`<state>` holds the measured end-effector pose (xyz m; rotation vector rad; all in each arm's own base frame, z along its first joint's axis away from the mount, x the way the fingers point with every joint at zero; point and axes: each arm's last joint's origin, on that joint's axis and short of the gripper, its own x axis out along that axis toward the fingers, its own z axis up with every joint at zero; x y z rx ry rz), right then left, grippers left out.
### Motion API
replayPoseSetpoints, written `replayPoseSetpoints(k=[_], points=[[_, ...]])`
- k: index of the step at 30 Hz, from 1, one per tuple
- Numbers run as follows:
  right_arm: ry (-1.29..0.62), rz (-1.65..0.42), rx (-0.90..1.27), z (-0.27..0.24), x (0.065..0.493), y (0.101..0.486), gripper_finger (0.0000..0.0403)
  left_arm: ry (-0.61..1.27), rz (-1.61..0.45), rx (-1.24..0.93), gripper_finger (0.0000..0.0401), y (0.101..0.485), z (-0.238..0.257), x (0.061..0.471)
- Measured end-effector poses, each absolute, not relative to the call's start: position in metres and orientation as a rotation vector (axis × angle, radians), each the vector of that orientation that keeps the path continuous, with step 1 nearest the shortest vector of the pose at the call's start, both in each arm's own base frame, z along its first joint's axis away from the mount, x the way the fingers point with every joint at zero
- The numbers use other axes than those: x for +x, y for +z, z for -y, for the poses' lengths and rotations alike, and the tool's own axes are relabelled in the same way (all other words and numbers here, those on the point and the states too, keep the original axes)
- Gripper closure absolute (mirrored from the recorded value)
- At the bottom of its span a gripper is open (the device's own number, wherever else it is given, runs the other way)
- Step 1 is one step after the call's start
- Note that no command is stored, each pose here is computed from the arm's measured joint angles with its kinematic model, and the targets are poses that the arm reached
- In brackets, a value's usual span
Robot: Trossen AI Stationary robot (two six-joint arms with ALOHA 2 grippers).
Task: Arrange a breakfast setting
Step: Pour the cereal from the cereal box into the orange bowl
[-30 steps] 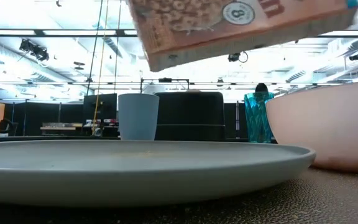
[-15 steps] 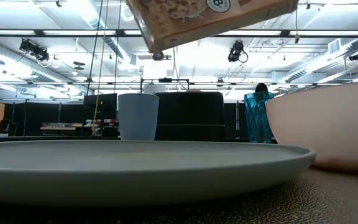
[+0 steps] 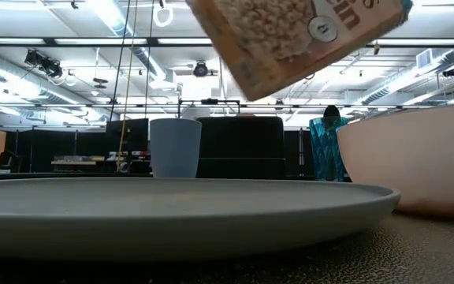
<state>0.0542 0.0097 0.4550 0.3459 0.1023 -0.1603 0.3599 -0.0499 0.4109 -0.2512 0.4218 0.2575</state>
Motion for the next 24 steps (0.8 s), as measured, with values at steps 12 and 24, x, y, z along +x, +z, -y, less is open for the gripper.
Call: replayPoseSetpoints(k=[12, 24], points=[[-0.275, 0.072, 0.283, -0.002, 0.046, 0.472, 0.0271, 0.501, -0.101, -0.285, 0.0393, 0.380, 0.002, 0.295], [-0.330, 0.057, 0.276, -0.003, 0.051, 0.465, 0.0271, 0.745, 0.086, -0.341, 0.0391, 0.345, -0.018, 0.210]])
